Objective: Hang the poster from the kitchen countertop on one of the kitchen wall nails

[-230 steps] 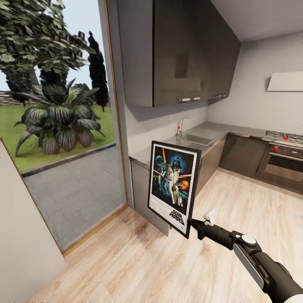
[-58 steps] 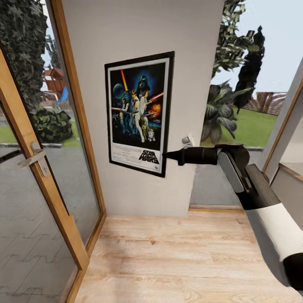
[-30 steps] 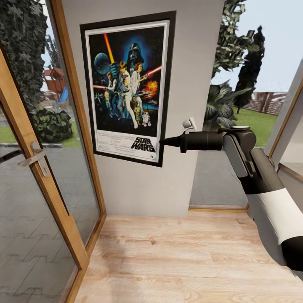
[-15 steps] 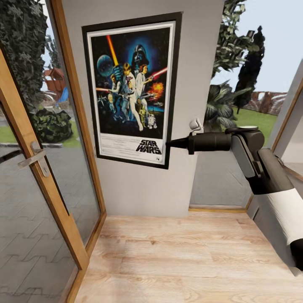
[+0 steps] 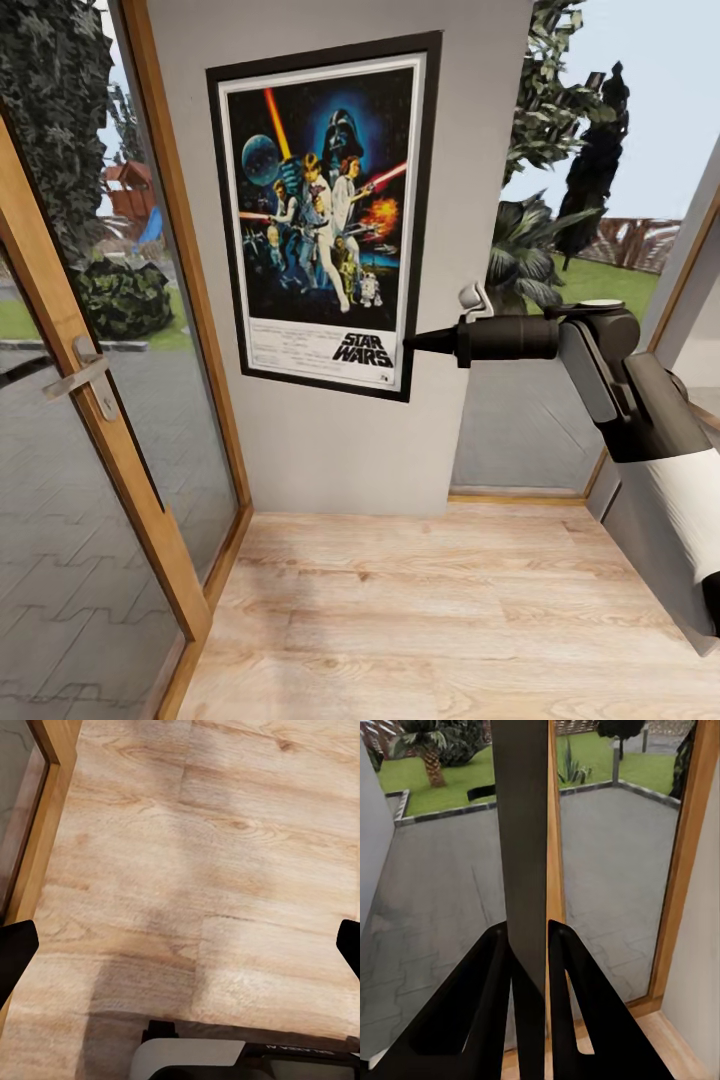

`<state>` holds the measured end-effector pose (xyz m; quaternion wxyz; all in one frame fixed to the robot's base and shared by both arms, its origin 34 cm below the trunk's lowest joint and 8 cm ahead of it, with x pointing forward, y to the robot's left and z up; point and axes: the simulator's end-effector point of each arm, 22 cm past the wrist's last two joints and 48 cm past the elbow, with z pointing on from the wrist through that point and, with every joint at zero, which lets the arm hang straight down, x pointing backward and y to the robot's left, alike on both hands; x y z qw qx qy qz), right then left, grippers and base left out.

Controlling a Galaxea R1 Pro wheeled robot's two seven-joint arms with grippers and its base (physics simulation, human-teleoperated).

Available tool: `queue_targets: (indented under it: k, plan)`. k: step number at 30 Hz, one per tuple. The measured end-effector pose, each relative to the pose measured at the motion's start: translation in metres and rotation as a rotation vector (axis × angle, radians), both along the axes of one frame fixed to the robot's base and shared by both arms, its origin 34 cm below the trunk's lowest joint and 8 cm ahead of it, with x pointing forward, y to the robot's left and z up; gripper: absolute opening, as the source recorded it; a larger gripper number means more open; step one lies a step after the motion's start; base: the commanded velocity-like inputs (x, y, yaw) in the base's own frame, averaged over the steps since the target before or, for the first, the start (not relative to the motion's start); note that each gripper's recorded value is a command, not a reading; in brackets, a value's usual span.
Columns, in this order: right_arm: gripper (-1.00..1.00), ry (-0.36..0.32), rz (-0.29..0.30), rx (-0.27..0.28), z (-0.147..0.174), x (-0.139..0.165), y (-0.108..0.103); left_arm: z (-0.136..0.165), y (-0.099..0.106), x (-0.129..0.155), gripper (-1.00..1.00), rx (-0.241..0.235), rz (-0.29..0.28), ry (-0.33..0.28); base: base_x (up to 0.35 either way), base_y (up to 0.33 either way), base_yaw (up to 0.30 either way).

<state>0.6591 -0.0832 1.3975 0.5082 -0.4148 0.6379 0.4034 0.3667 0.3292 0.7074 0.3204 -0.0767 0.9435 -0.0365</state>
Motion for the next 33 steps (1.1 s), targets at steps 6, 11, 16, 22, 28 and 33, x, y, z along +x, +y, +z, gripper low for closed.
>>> queue_targets:
  k: [6, 11, 16, 22, 28, 33]
  plan:
    - [-1.00, -0.003, 0.001, 0.001, 0.0003, -0.0001, -0.0001, 0.0000, 0.0000, 0.0000, 1.00, 0.000, 0.000, 0.000, 0.000, 0.000, 0.000]
    - [-1.00, -0.002, 0.019, 0.004, 0.0008, -0.0039, 0.0011, 0.0001, 0.0001, 0.0001, 1.00, 0.000, 0.000, 0.000, 0.000, 0.000, 0.000]
    - [-1.00, -0.002, 0.030, 0.004, 0.0012, -0.0062, 0.0019, 0.0001, 0.0003, 0.0001, 1.00, 0.000, 0.000, 0.000, 0.000, 0.000, 0.000]
    - [-1.00, -0.001, 0.034, 0.006, 0.0016, -0.0071, 0.0025, 0.0001, 0.0002, 0.0001, 1.00, 0.000, 0.000, 0.000, 0.000, 0.000, 0.000]
    - [-1.00, -0.002, 0.035, 0.007, 0.0020, -0.0073, 0.0025, 0.0002, 0.0006, 0.0001, 1.00, 0.001, 0.000, 0.000, 0.000, 0.000, 0.000]
    - [-1.00, -0.002, 0.036, 0.008, 0.0023, -0.0078, 0.0029, 0.0006, 0.0010, 0.0004, 1.00, 0.002, 0.000, -0.002, 0.135, 0.000, 0.000]
